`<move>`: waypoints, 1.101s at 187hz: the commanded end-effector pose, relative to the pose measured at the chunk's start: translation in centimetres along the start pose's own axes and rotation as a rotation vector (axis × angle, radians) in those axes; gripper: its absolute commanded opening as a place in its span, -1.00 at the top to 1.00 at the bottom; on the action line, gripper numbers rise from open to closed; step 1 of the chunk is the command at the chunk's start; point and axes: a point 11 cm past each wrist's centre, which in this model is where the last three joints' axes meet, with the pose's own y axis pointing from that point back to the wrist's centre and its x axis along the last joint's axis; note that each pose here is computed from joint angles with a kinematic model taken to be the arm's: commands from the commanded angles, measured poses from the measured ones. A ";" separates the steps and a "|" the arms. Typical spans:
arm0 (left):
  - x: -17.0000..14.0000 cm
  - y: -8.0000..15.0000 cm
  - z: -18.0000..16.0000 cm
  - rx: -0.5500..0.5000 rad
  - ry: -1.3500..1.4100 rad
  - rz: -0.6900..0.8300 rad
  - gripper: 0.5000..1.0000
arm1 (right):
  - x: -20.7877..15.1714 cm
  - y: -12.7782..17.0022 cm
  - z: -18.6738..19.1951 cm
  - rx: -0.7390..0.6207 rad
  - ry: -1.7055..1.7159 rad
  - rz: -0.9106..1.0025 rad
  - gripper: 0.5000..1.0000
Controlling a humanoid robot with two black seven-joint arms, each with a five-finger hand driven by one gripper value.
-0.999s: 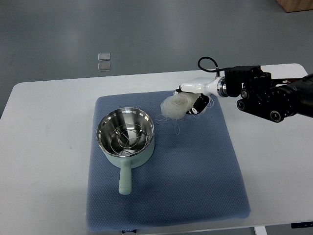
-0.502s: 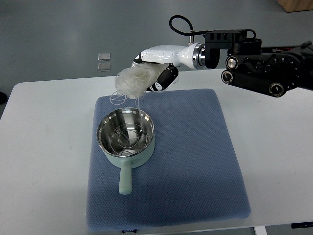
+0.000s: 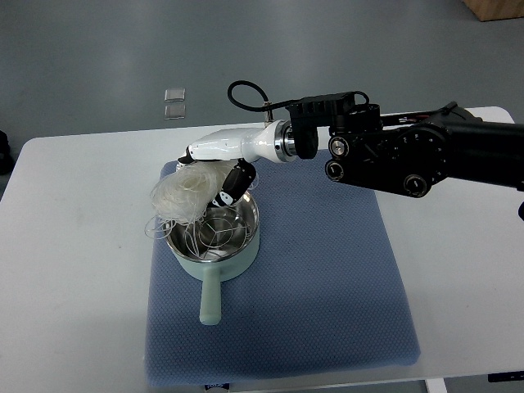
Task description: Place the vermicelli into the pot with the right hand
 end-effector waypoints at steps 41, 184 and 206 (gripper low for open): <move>0.0 0.0 0.0 0.000 0.000 0.000 -1.00 | -1.8 -0.1 0.9 -0.015 -0.025 -0.029 -0.61; 0.0 0.0 0.0 -0.002 0.000 0.000 -1.00 | 3.7 6.5 10.4 -0.114 -0.773 0.547 -0.64; 0.0 0.0 0.0 -0.002 0.000 0.000 -1.00 | 2.8 8.1 13.5 -0.155 -0.965 0.716 -0.64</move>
